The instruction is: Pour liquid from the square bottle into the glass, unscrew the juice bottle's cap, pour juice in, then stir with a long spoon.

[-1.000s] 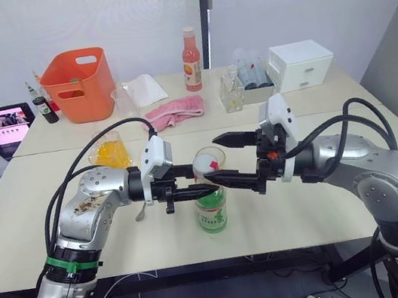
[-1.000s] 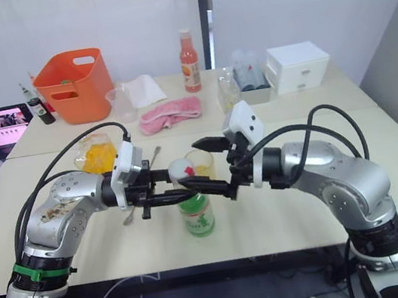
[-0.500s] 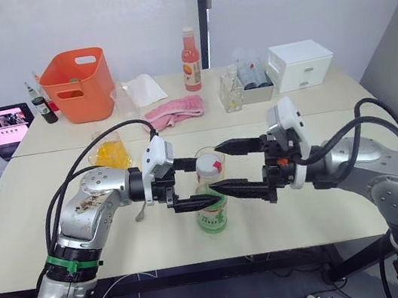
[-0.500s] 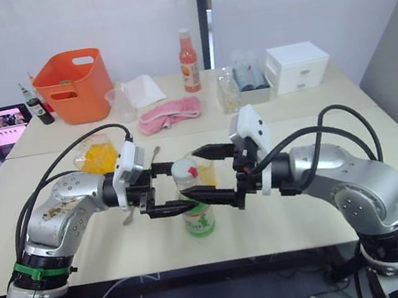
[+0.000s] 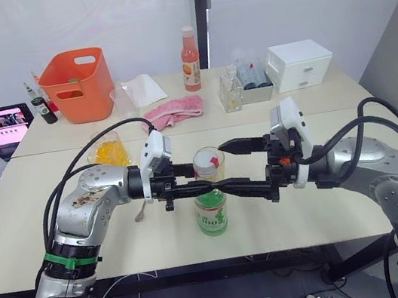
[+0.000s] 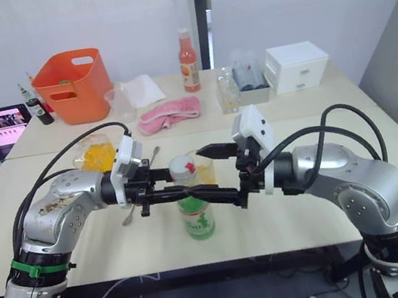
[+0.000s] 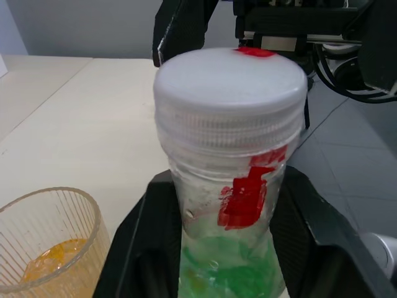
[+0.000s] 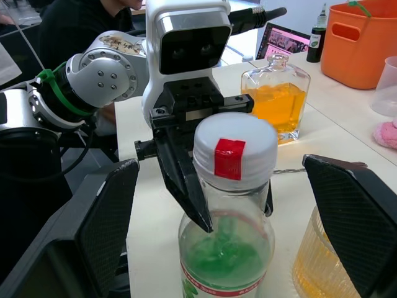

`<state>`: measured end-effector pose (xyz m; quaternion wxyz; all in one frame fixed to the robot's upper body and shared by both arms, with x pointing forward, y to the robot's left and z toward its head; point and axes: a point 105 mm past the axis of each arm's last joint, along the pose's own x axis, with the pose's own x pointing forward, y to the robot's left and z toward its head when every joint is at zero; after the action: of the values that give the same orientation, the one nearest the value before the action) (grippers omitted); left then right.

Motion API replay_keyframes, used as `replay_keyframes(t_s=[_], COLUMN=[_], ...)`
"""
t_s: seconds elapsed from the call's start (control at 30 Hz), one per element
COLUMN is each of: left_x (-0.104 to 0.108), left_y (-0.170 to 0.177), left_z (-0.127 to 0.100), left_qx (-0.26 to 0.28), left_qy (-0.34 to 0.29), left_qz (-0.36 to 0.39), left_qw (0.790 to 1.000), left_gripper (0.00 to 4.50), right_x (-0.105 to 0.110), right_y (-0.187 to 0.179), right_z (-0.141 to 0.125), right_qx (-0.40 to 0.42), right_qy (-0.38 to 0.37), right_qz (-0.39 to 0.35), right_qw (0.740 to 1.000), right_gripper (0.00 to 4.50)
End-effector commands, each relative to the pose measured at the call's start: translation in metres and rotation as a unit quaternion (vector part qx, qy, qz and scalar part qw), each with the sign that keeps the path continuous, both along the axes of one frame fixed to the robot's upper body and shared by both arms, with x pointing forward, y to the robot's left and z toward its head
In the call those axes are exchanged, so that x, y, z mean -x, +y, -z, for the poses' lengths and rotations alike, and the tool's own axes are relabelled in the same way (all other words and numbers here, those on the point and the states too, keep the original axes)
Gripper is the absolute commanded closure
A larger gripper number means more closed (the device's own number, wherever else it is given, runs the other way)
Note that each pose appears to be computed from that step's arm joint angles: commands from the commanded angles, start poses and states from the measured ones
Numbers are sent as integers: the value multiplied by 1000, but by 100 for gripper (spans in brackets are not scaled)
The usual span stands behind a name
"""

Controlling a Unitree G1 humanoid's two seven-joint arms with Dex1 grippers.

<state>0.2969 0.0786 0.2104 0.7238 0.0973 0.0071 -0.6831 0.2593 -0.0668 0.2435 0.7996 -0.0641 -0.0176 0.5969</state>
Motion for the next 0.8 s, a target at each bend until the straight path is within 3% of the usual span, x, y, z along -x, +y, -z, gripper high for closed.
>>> replay_keyframes(t_s=[0.03,0.5,0.8], left_x=[5,4,5], left_y=[-3,-2,-2], left_z=[-10,-5,-4], left_qx=[4,-13,-19], left_qy=[-29,-53,-57], left_qz=[14,14,17], left_qw=[999,998,998], left_gripper=[309,310,310], right_x=[4,-13,-13], right_y=[3,18,18], right_z=[-6,-7,-6], right_qx=[2,7,3], right_qy=[-20,-20,-11], right_qz=[-2,44,44], right_qw=[1000,999,999], right_gripper=[0,0,276])
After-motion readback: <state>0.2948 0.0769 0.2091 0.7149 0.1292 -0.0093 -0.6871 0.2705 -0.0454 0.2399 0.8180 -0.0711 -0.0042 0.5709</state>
